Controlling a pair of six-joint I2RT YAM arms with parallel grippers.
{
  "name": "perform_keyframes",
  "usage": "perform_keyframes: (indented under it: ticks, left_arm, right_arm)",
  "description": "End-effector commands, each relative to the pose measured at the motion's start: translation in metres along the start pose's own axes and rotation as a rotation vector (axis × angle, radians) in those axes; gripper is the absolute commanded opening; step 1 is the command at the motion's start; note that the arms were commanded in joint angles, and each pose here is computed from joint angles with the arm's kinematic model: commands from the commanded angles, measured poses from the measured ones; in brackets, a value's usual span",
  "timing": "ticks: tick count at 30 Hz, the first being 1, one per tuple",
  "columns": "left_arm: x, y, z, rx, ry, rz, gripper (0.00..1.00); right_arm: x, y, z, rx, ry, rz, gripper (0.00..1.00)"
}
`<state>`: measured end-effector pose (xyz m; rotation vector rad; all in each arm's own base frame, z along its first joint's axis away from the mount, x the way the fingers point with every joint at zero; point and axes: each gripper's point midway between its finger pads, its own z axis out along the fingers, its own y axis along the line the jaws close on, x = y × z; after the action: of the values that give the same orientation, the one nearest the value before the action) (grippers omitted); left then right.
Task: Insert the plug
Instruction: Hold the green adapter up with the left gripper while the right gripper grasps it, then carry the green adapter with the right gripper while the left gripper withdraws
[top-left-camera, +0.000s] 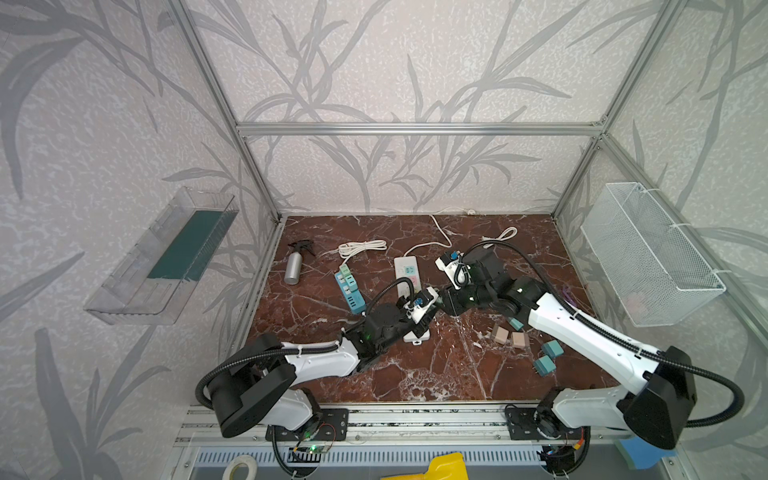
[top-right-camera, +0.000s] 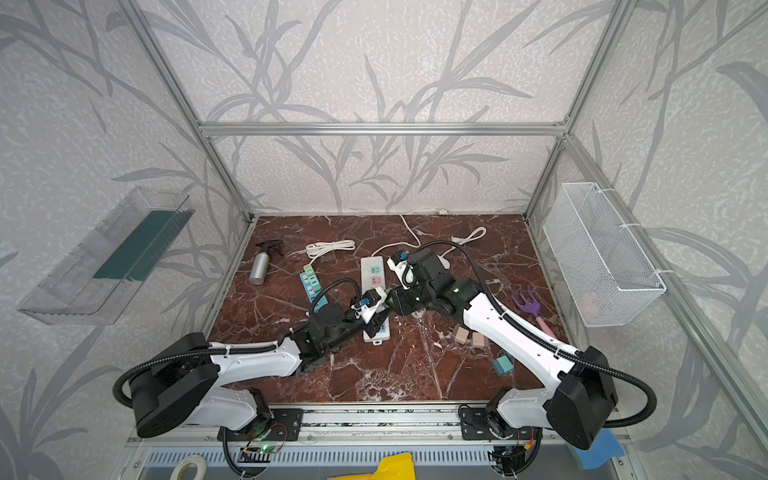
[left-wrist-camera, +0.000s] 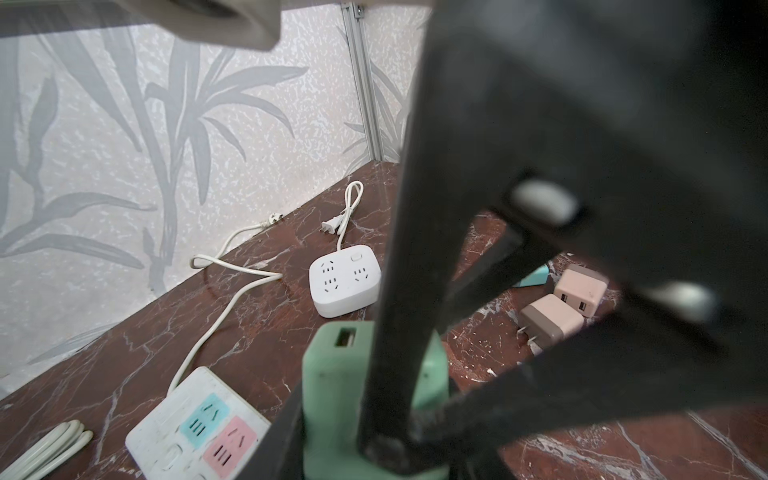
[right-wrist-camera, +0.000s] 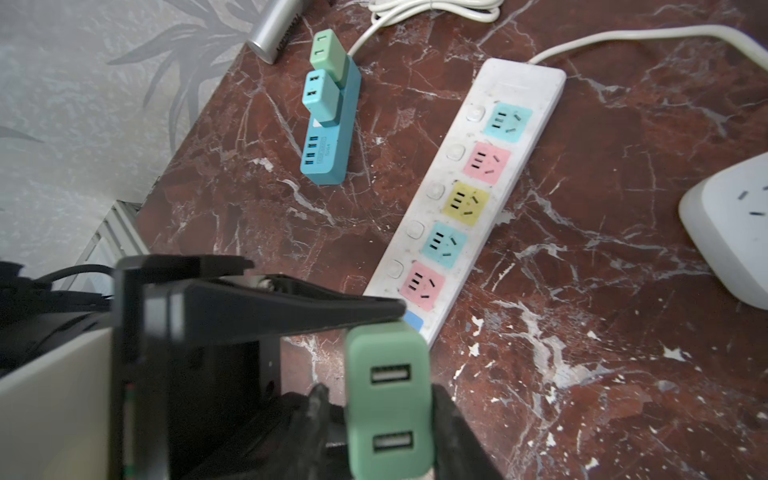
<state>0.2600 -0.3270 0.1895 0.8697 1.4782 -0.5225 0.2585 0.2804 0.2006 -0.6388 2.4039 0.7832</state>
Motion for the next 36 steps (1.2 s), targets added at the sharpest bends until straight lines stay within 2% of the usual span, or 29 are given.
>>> perform_keyframes:
  ticks: [1,4,6,7,8,9,10,12,14,16,19,24,27,33,36]
  left_arm:
    - [-0.017,-0.002,-0.009,-0.005,-0.074,0.045,0.00]
    - [-0.016,0.003,-0.011,-0.041,-0.077,0.055,0.01]
    - [-0.014,0.012,-0.010,-0.096,-0.064,0.045,0.35]
    - [-0.014,0.021,-0.012,-0.147,-0.061,0.023,0.46]
    - [-0.012,0.034,-0.016,-0.225,-0.061,-0.017,0.60]
    - [-0.013,0.050,-0.025,-0.322,-0.081,-0.079,0.88]
    - [-0.011,0.064,-0.036,-0.409,-0.102,-0.137,0.99]
    - [-0.002,0.094,-0.070,-0.603,-0.158,-0.307,0.99]
    - [0.009,0.110,-0.100,-0.715,-0.177,-0.430,0.99]
    - [0.023,0.122,-0.124,-0.815,-0.123,-0.540,0.99]
    - [0.042,0.134,-0.161,-0.907,0.035,-0.661,0.99]
    - [0.052,0.138,-0.191,-0.865,0.061,-0.777,0.99]
    - [0.060,0.136,-0.194,-0.855,0.083,-0.808,0.99]
    - [0.074,0.124,-0.182,-0.802,0.162,-0.837,0.99]
    - [0.074,0.121,-0.178,-0.777,0.173,-0.833,0.99]
  right_arm:
    - [-0.013,0.010,0.004,-0.042,-0.025,-0.004,0.25]
    - [-0.019,0.018,0.005,-0.085,-0.053,0.002,0.07]
    - [-0.026,0.021,0.001,-0.100,-0.095,0.007,0.00]
    - [-0.031,0.022,-0.002,-0.100,-0.115,0.005,0.00]
    - [-0.036,0.022,-0.005,-0.093,-0.133,0.007,0.00]
    - [-0.042,0.020,-0.007,-0.073,-0.152,0.009,0.00]
    - [-0.049,0.018,-0.009,-0.051,-0.170,0.012,0.00]
    - [-0.061,0.007,-0.007,0.023,-0.200,0.025,0.00]
    - [-0.071,-0.005,0.000,0.101,-0.217,0.028,0.00]
    - [-0.081,-0.014,0.015,0.158,-0.214,0.019,0.00]
    - [-0.098,-0.022,0.037,0.203,-0.203,0.036,0.00]
    - [-0.115,-0.049,0.090,0.321,-0.167,0.080,0.00]
    - [-0.118,-0.062,0.119,0.375,-0.127,0.092,0.00]
    - [-0.117,-0.088,0.141,0.528,-0.081,0.094,0.00]
    - [-0.113,-0.092,0.148,0.556,-0.053,0.085,0.00]
